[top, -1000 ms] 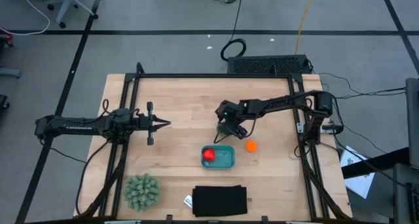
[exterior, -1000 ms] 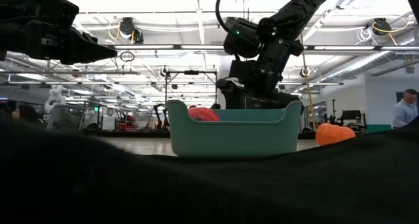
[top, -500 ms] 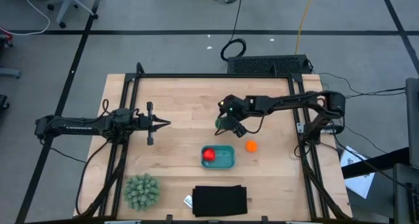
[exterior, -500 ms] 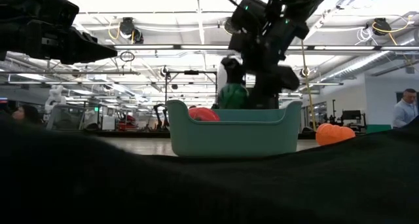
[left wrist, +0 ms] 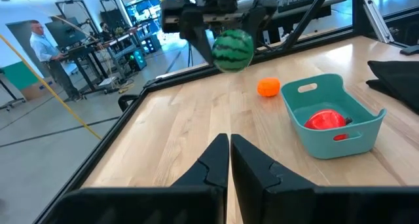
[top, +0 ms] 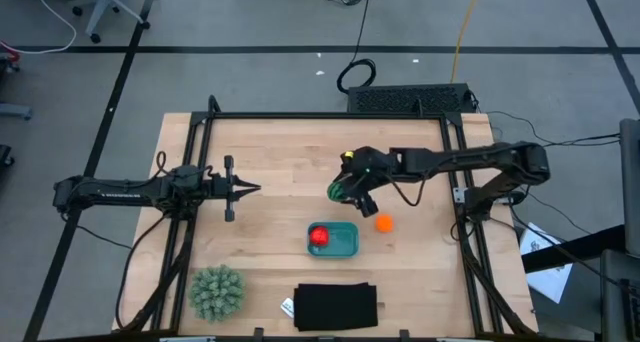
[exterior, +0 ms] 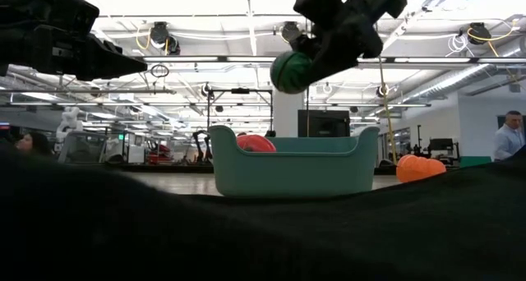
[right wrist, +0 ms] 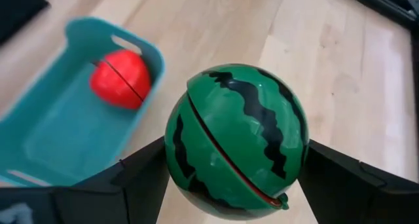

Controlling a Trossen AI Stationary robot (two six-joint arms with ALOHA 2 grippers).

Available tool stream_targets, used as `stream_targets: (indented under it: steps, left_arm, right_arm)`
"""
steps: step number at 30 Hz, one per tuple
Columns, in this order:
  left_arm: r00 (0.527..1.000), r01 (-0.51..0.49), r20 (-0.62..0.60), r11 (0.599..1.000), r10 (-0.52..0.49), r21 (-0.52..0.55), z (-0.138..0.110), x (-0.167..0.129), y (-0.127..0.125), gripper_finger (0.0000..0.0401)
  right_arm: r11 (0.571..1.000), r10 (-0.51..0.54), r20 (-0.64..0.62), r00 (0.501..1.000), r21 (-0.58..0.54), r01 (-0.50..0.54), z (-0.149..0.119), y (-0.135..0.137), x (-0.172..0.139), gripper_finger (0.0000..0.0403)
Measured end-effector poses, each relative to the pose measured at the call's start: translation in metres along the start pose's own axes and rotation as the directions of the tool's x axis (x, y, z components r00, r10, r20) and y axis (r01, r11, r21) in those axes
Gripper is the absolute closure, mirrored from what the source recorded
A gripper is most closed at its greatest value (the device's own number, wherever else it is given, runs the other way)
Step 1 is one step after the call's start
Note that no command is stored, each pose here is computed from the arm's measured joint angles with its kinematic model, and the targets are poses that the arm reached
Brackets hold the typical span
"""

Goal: Pick and placing Produce into tupperware
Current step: Put the green watermelon into the blue bin

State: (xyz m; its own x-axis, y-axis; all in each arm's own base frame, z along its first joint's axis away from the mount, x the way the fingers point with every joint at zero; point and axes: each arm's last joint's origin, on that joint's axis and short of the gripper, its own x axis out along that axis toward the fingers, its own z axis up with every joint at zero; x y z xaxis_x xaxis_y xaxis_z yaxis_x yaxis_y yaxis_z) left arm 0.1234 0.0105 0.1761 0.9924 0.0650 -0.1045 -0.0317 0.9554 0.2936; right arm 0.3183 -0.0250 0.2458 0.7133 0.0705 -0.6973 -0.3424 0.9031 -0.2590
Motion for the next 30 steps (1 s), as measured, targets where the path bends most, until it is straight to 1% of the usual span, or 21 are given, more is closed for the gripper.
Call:
stream_targets:
  steps: [5,9,15,17,19,23,26,28,30]
  left_arm:
    - [1.000,-0.001,0.002,1.000,0.001,0.000,0.000,0.000,0.000,0.0380]
    - [1.000,-0.001,0.002,1.000,0.001,0.000,0.000,0.000,0.000,0.0380]
    - [1.000,-0.001,0.002,1.000,0.001,0.000,0.000,0.000,0.000,0.0380]
    - [1.000,0.000,0.002,1.000,0.000,0.000,0.000,0.000,0.000,0.0380]
    - [1.000,-0.001,0.002,1.000,0.001,0.000,0.000,0.000,0.000,0.0380]
    - [1.000,-0.001,0.002,1.000,0.001,0.000,0.000,0.000,0.000,0.0380]
    - [1.000,-0.001,0.002,1.000,0.001,0.000,0.000,0.000,0.000,0.0380]
    - [1.000,-0.001,0.003,1.000,0.001,0.003,0.000,0.000,0.000,0.0380]
    - [1.000,-0.002,0.005,1.000,0.002,0.004,0.000,0.000,0.000,0.0380]
  right_arm:
    - [0.998,0.038,0.002,0.999,0.047,-0.038,0.006,0.014,0.002,0.0112]
    - [0.996,0.062,0.010,0.998,0.064,-0.062,0.011,0.025,0.003,0.0112]
    - [0.989,0.069,0.011,0.998,0.127,-0.070,0.013,0.029,0.003,0.0112]
    - [0.989,0.069,0.010,0.998,0.133,-0.070,0.013,0.029,0.003,0.0112]
    - [0.990,0.079,-0.002,0.997,0.113,-0.078,0.012,0.031,0.002,0.0112]
    - [0.994,0.106,-0.025,0.994,0.029,-0.106,0.013,0.039,-0.002,0.0112]
    - [0.992,0.128,-0.043,0.991,-0.008,-0.129,0.013,0.046,-0.002,0.0112]
    - [0.991,0.124,-0.031,0.992,-0.042,-0.125,0.016,0.050,-0.002,0.0112]
    - [0.993,0.096,-0.038,0.995,-0.060,-0.098,0.018,0.052,-0.002,0.0112]
